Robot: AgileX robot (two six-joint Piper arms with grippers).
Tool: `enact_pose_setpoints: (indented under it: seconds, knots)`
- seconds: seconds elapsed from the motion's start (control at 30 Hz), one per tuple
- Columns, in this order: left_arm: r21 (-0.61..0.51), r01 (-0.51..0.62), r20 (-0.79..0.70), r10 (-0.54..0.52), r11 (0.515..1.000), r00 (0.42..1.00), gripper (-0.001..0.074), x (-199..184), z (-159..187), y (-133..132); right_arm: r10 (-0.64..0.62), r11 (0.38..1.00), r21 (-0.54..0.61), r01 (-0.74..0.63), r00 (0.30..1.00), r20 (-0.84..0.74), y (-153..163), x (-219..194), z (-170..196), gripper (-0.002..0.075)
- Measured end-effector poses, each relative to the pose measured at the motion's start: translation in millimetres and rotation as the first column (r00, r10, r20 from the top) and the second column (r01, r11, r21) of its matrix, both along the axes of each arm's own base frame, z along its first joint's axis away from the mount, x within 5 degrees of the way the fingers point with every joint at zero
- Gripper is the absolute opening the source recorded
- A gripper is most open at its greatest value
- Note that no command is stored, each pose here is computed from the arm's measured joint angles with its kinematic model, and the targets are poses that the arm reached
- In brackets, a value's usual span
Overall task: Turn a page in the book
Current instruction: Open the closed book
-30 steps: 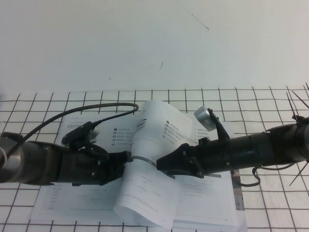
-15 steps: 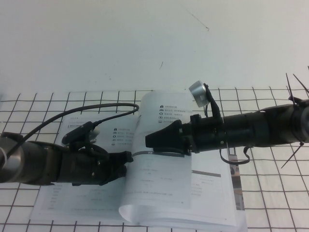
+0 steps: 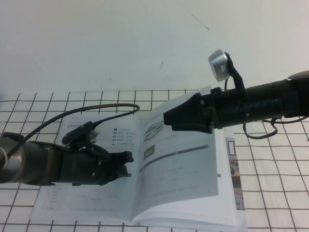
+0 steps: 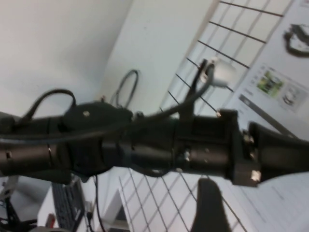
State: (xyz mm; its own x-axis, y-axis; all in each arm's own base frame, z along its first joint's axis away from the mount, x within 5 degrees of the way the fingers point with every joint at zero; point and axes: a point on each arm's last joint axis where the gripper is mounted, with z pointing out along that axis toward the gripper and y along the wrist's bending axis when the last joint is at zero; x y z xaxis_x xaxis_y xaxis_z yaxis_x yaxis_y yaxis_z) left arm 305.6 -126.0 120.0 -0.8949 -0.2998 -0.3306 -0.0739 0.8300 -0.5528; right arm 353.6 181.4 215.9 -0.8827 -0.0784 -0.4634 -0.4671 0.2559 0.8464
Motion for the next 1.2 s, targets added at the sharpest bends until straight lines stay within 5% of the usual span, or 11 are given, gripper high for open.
enact_pose_setpoints:
  seconds: [0.23, 0.47, 0.9, 1.07, 1.2]
  knots:
    - [0.0, -0.003, 0.0, 0.003, 1.0, 1.0, -0.0003, 0.1, 0.0, 0.1, -0.09, 0.977, -0.196, 0.089, 0.996, 0.003, -48.4, 3.4, 16.3, 0.0437]
    - [-0.004, -0.01, -0.001, 0.01, 1.0, 1.0, -0.0003, 0.3, 0.1, 0.1, -0.106, 0.853, -0.521, 0.027, 0.987, -0.123, -81.0, -5.9, -11.1, 0.0435]
    - [-0.007, -0.015, -0.002, 0.015, 1.0, 1.0, -0.0003, 0.5, 0.3, 0.1, -0.163, 0.79, -0.613, 0.028, 0.973, -0.166, -80.1, -17.1, -58.7, 0.0251]
    - [-0.007, -0.015, -0.002, 0.015, 1.0, 1.0, -0.0003, 0.5, 0.3, 0.1, -0.184, 0.782, -0.621, 0.051, 0.971, -0.152, -80.1, -13.1, -67.6, 0.0067]
    - [-0.007, -0.015, -0.002, 0.015, 1.0, 1.0, -0.0003, 0.5, 0.3, 0.1, -0.179, 0.783, -0.621, 0.041, 0.971, -0.161, -79.7, -12.1, -74.6, 0.0015]
